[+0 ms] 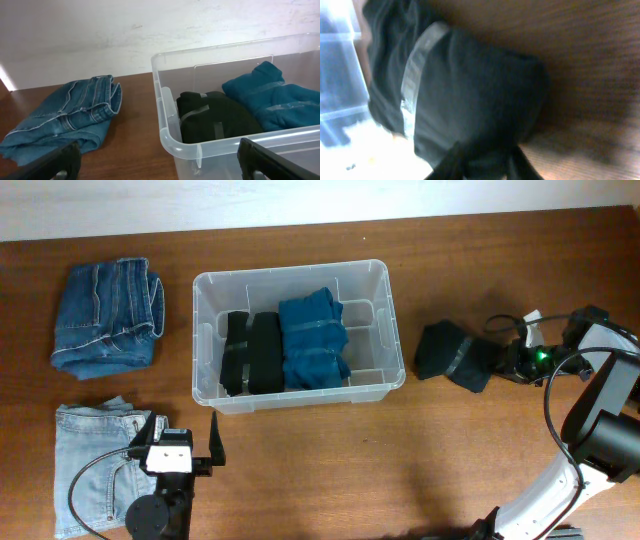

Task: Pack container
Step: 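Grasp the black garment with the right gripper and lift it, then carry the black garment left over the container beside the teal one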

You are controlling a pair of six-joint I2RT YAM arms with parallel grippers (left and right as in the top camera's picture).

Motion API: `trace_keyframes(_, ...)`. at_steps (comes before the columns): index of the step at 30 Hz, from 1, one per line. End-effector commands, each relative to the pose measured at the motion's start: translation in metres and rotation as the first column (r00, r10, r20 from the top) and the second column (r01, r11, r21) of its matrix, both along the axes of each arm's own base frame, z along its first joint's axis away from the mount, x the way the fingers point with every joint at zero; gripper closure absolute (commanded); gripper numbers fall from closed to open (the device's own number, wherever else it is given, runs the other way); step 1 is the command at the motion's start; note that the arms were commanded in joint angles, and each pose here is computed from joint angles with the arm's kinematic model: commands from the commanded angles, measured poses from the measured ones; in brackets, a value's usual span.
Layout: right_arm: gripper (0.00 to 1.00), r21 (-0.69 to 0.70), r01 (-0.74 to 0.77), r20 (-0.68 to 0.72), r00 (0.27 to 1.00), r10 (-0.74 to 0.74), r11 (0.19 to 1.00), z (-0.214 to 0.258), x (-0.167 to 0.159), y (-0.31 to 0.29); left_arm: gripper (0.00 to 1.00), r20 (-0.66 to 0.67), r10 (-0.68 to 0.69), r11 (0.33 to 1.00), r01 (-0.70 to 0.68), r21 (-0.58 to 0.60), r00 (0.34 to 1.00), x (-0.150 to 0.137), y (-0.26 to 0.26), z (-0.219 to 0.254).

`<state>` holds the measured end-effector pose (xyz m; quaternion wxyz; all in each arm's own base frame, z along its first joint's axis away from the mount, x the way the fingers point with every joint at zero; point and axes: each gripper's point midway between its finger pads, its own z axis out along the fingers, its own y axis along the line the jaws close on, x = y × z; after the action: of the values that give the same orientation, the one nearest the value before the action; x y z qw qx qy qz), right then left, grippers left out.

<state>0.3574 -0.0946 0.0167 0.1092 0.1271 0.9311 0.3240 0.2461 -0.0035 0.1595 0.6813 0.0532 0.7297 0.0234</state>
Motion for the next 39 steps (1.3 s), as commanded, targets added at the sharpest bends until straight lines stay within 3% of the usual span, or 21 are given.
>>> trace_keyframes(1, 0.92, 0.030, -0.005, 0.012, 1.000, 0.004, 1.000, 0.000, 0.000, 0.004, 0.01, 0.000, -0.010, 1.000, 0.010, 0.008, 1.000, 0.000, -0.002, -0.001)
trace_keyframes(3, 0.96, 0.047, 0.024, 0.007, 1.000, -0.025, 0.999, 0.004, 0.004, 0.003, 0.01, 0.001, -0.010, 1.000, 0.010, 0.008, 1.000, 0.000, -0.002, -0.001)
trace_keyframes(11, 0.96, 0.165, 0.070, 0.077, 0.994, -0.084, 0.984, 0.046, 0.032, 0.005, 0.01, 0.001, -0.010, 1.000, 0.010, 0.008, 1.000, 0.000, -0.002, -0.001)
trace_keyframes(19, 0.96, 0.266, 0.051, 0.161, 0.982, -0.097, 0.963, 0.121, 0.055, 0.007, 0.01, 0.001, -0.010, 1.000, 0.010, 0.008, 1.000, 0.000, -0.002, -0.001)
trace_keyframes(23, 0.96, 0.297, -0.025, 0.278, 0.959, -0.061, 0.954, 0.180, 0.061, 0.015, 0.00, 0.000, -0.010, 1.000, 0.010, 0.008, 1.000, 0.000, -0.002, -0.001)
trace_keyframes(28, 0.96, 0.253, -0.101, 0.363, 0.932, 0.002, 0.962, 0.248, 0.058, 0.040, 0.01, 0.000, -0.010, 1.000, 0.010, 0.008, 1.000, 0.000, -0.002, -0.001)
trace_keyframes(34, 0.96, 0.169, -0.288, 0.470, 0.864, 0.179, 0.943, 0.318, 0.044, 0.117, 0.01, 0.001, -0.010, 1.000, 0.010, 0.008, 1.000, 0.000, -0.002, -0.001)
trace_keyframes(39, 0.96, -0.001, -0.328, 0.377, 0.875, 0.304, 0.945, 0.316, 0.041, 0.174, 0.01, 0.000, -0.010, 1.000, 0.010, 0.008, 1.000, 0.000, -0.002, -0.001)
